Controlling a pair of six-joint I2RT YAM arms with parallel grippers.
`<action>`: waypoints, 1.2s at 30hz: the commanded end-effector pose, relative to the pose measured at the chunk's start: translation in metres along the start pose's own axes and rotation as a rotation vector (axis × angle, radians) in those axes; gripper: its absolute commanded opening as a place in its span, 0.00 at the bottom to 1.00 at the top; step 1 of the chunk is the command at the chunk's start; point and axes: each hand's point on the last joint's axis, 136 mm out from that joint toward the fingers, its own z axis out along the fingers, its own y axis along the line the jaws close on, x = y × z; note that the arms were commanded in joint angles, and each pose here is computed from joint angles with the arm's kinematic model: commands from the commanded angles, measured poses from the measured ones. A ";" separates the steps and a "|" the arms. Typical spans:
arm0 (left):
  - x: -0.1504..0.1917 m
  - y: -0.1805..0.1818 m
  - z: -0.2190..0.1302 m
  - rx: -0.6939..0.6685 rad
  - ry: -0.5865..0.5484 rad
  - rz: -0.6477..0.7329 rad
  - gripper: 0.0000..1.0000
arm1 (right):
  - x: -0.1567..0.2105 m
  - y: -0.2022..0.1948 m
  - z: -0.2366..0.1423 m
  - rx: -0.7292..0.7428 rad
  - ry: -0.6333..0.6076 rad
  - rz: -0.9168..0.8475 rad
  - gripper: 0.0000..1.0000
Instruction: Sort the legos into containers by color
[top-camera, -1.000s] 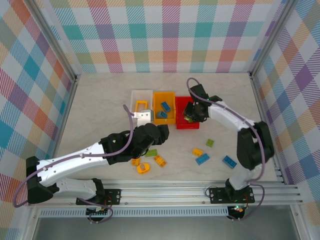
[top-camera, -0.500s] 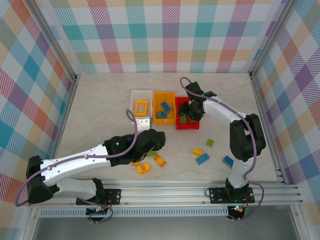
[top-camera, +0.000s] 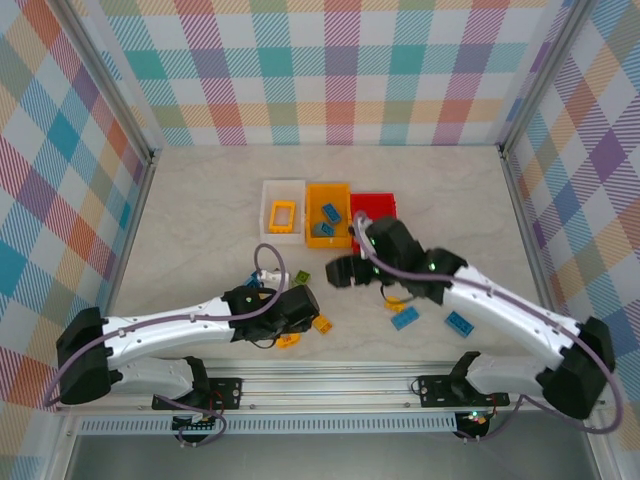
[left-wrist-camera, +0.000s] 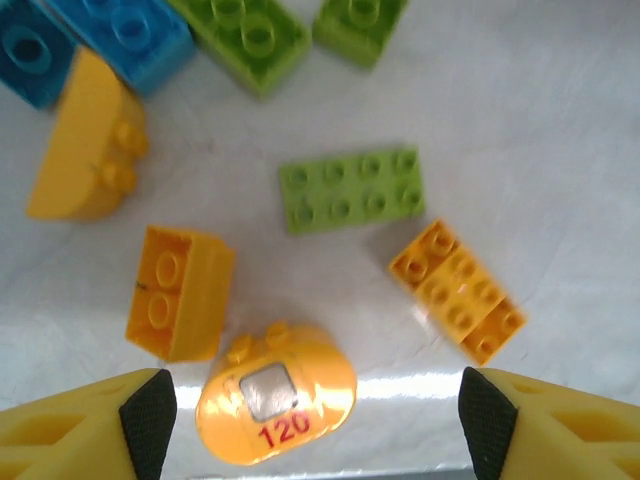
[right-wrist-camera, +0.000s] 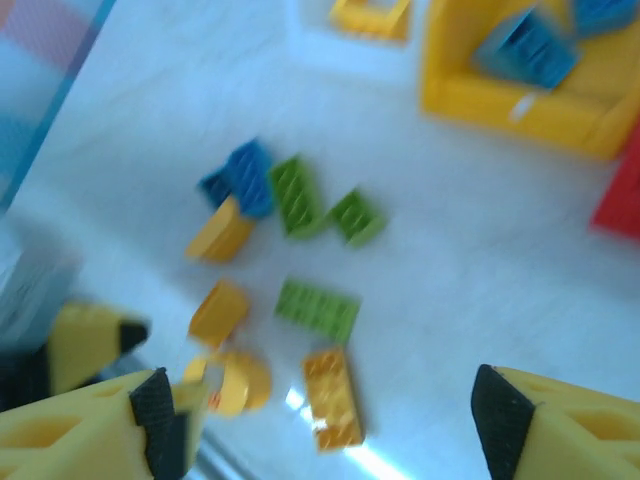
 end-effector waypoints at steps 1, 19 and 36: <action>0.032 -0.008 0.011 0.022 0.159 0.235 0.78 | 0.035 0.021 -0.010 -0.144 0.015 -0.012 0.85; 0.039 0.003 0.047 -0.161 0.313 0.716 0.79 | 0.085 0.010 -0.050 -0.183 0.031 0.112 0.91; 0.048 0.018 0.072 -0.208 0.344 0.662 0.64 | 0.085 0.009 -0.042 -0.181 0.031 0.158 0.90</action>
